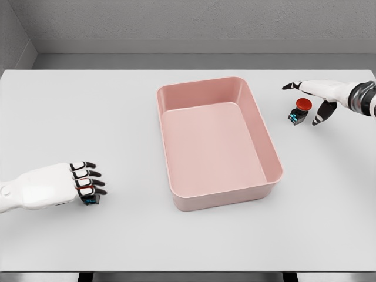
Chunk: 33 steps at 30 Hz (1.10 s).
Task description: Put the industrial switch in the basket with both arms
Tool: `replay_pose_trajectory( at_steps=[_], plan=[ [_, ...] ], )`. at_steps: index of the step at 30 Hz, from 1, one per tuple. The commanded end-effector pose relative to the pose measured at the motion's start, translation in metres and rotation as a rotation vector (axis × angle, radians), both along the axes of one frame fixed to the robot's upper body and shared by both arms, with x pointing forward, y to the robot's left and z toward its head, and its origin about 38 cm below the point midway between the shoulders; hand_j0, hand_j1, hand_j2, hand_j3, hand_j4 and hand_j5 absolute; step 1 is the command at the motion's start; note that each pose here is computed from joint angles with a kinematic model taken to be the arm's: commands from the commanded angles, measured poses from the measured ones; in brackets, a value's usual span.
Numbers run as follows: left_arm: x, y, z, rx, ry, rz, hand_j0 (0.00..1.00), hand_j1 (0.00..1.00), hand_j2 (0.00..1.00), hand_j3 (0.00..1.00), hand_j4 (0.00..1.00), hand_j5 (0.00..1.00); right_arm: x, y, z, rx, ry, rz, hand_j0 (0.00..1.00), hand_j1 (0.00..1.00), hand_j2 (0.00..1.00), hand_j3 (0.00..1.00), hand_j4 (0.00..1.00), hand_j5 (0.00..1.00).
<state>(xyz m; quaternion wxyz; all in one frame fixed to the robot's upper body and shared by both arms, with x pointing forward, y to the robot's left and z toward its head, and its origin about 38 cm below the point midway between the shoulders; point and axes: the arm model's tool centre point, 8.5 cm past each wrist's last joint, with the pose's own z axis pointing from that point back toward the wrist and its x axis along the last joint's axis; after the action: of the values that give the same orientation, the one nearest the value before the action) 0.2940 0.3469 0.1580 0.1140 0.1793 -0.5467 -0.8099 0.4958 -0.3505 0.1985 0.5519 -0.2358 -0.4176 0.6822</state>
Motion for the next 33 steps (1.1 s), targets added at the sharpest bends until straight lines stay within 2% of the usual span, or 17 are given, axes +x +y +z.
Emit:
replay_pose_trajectory(
  at_steps=[1, 6, 7, 9, 13, 16, 19, 24, 29, 33],
  plan=[
    [0.000, 0.000, 0.002, 0.001, 0.002, -0.001, 0.54, 0.54, 0.54, 0.54, 0.54, 0.54, 0.000, 0.000, -0.001, -0.003, 0.004, 0.000, 1.00, 1.00, 1.00, 1.00, 1.00, 1.00],
    [-0.001, -0.001, 0.002, 0.000, 0.001, -0.005, 0.42, 0.42, 0.42, 0.42, 0.42, 0.42, -0.002, 0.003, -0.008, -0.014, 0.021, 0.012, 0.91, 0.91, 0.91, 0.91, 0.91, 0.91],
    [-0.001, -0.001, 0.002, 0.001, 0.000, -0.006, 0.39, 0.39, 0.39, 0.39, 0.39, 0.39, -0.002, 0.003, -0.008, -0.014, 0.020, 0.013, 0.81, 0.81, 0.81, 0.81, 0.81, 0.81],
    [-0.001, -0.002, 0.002, 0.003, 0.000, -0.008, 0.36, 0.36, 0.36, 0.36, 0.36, 0.36, -0.003, 0.002, -0.010, -0.015, 0.023, 0.013, 0.69, 0.69, 0.69, 0.69, 0.69, 0.69],
    [-0.001, -0.001, 0.002, 0.004, -0.001, -0.008, 0.29, 0.29, 0.29, 0.29, 0.29, 0.29, -0.004, 0.000, -0.008, -0.020, 0.021, 0.014, 0.60, 0.60, 0.60, 0.60, 0.60, 0.60],
    [-0.001, -0.001, 0.001, 0.009, 0.001, -0.007, 0.25, 0.25, 0.25, 0.25, 0.25, 0.25, -0.004, 0.001, -0.009, -0.022, 0.021, 0.016, 0.56, 0.56, 0.56, 0.56, 0.56, 0.56],
    [0.000, -0.002, 0.004, 0.022, -0.002, -0.006, 0.16, 0.16, 0.16, 0.16, 0.16, 0.16, -0.004, 0.002, -0.010, -0.022, 0.023, 0.016, 0.56, 0.56, 0.56, 0.56, 0.56, 0.56],
    [0.000, -0.003, 0.004, 0.019, -0.003, -0.008, 0.09, 0.09, 0.09, 0.09, 0.09, 0.09, -0.004, 0.003, -0.013, -0.024, 0.030, 0.019, 0.45, 0.45, 0.45, 0.45, 0.45, 0.45],
    [0.001, -0.006, 0.006, 0.006, -0.009, -0.010, 0.07, 0.07, 0.07, 0.07, 0.07, 0.07, -0.005, 0.001, -0.013, -0.030, 0.032, 0.015, 0.45, 0.45, 0.45, 0.45, 0.45, 0.45],
    [0.010, -0.006, 0.018, 0.000, -0.051, -0.006, 0.08, 0.08, 0.08, 0.08, 0.08, 0.08, -0.004, 0.001, -0.009, -0.032, 0.024, 0.019, 0.45, 0.45, 0.45, 0.45, 0.45, 0.45]
  ],
)
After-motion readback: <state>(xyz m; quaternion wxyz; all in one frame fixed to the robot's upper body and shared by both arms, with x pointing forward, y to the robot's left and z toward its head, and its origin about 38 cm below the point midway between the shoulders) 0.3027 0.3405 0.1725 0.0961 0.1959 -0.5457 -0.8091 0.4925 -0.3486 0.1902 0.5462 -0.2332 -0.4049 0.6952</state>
